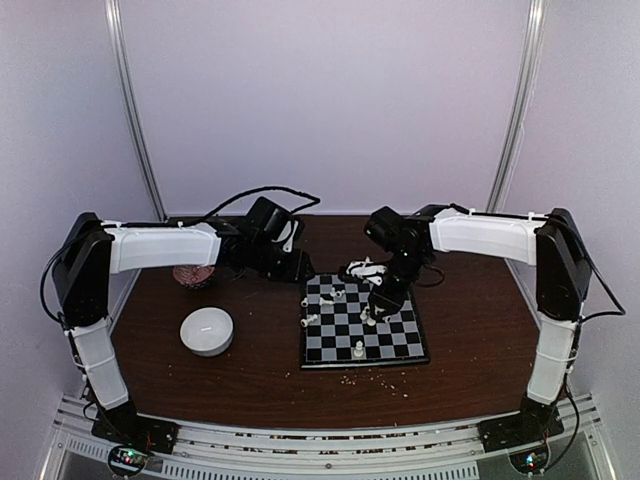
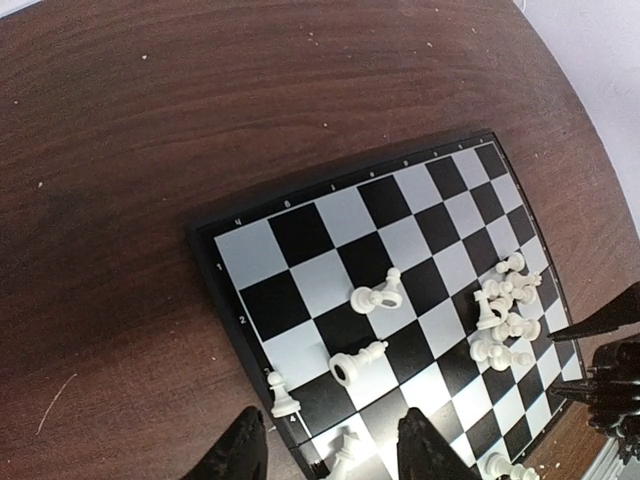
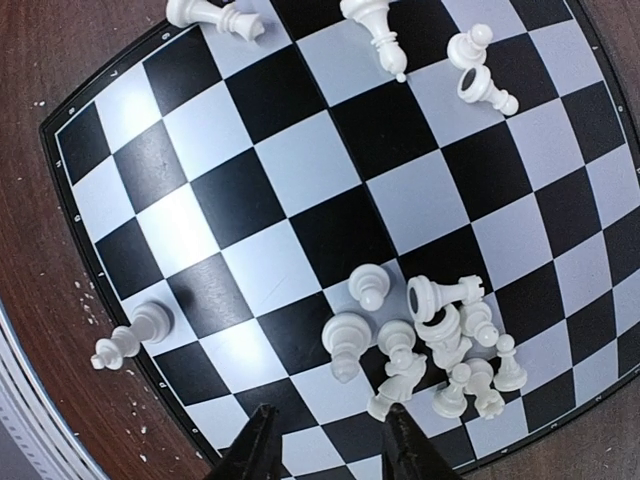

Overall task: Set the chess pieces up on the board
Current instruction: Pick up the bishop from the chessboard.

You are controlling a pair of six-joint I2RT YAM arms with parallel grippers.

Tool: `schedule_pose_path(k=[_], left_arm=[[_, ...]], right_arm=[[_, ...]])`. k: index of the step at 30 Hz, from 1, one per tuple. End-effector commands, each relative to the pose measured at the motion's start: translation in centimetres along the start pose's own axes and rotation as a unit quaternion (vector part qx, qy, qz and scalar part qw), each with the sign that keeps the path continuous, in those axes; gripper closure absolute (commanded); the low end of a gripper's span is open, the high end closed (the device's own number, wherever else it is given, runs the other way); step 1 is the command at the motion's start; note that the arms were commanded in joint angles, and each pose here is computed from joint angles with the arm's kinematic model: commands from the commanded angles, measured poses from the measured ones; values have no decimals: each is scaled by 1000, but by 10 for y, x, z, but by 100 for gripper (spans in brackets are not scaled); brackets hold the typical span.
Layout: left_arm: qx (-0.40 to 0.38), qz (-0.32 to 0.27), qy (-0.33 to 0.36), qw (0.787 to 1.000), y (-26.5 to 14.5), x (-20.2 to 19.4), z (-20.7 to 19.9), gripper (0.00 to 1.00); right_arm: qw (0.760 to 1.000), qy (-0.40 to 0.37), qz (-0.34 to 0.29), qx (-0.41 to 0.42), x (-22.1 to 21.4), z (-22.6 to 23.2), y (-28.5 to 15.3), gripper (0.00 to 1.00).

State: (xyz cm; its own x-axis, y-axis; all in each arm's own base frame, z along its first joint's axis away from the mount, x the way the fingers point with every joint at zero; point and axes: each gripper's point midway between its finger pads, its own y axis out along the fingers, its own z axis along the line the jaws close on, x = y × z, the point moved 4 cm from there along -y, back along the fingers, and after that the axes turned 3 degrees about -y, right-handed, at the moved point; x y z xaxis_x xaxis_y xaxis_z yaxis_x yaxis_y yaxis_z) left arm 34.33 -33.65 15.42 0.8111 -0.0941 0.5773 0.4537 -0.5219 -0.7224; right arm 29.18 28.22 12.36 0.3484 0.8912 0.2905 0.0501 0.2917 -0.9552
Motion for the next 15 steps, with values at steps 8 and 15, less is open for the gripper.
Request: schedule_pose_path(k=[8, 15], left_arm=[[-12, -15, -9, 1000, -8, 4, 0, 55], [-11, -13, -6, 1000, -7, 2, 2, 55]], right_arm=[[1000, 10, 8, 2, 7, -3, 11, 72], [1000, 13, 15, 6, 7, -4, 19, 74]])
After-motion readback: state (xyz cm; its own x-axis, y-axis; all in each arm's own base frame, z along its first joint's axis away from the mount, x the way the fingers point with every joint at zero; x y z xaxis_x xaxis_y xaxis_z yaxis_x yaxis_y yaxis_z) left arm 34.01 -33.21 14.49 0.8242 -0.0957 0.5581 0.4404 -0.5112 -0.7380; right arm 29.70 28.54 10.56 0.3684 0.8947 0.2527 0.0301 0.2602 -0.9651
